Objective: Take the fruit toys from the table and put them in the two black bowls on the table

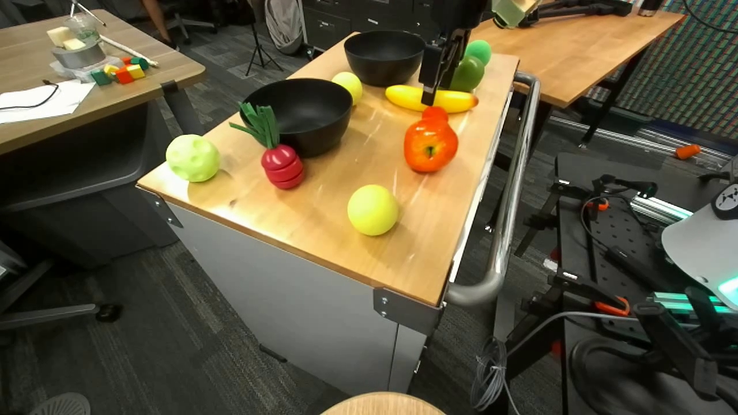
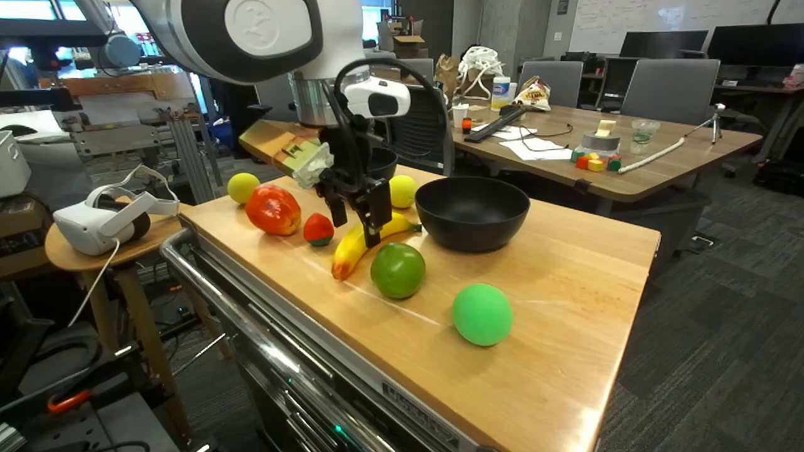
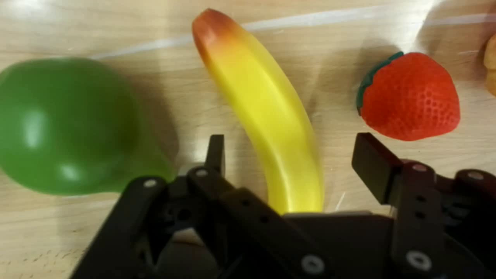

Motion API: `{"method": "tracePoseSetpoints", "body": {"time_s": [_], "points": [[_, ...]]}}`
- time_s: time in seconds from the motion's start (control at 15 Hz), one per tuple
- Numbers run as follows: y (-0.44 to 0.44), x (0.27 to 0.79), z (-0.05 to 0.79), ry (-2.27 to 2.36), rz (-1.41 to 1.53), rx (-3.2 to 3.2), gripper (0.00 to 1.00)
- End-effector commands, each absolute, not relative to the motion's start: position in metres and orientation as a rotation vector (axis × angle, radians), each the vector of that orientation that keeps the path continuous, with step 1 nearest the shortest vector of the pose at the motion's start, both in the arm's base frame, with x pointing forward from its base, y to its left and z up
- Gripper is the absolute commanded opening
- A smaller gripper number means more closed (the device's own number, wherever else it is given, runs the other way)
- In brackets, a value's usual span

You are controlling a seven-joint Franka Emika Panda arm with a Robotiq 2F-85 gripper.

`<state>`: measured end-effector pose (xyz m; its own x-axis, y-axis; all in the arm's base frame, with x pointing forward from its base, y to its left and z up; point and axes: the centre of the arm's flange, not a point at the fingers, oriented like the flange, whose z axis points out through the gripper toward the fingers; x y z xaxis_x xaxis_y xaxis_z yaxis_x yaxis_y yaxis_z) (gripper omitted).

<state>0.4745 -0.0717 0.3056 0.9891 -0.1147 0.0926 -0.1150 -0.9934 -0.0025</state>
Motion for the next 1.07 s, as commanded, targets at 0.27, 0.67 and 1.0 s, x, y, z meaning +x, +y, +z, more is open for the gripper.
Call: {"method": "tracePoseSetpoints", "body": {"time_s": [0.27, 0.67, 1.0], "points": [[-0.074, 0.478, 0.286, -0.229, 0.116, 3.117, 0.24], [-0.038, 0.476, 0.378, -0.033, 0.311, 3.111, 0.14], [-0.023, 0.477, 0.459, 0.047, 0.573, 3.028, 0.14]]}}
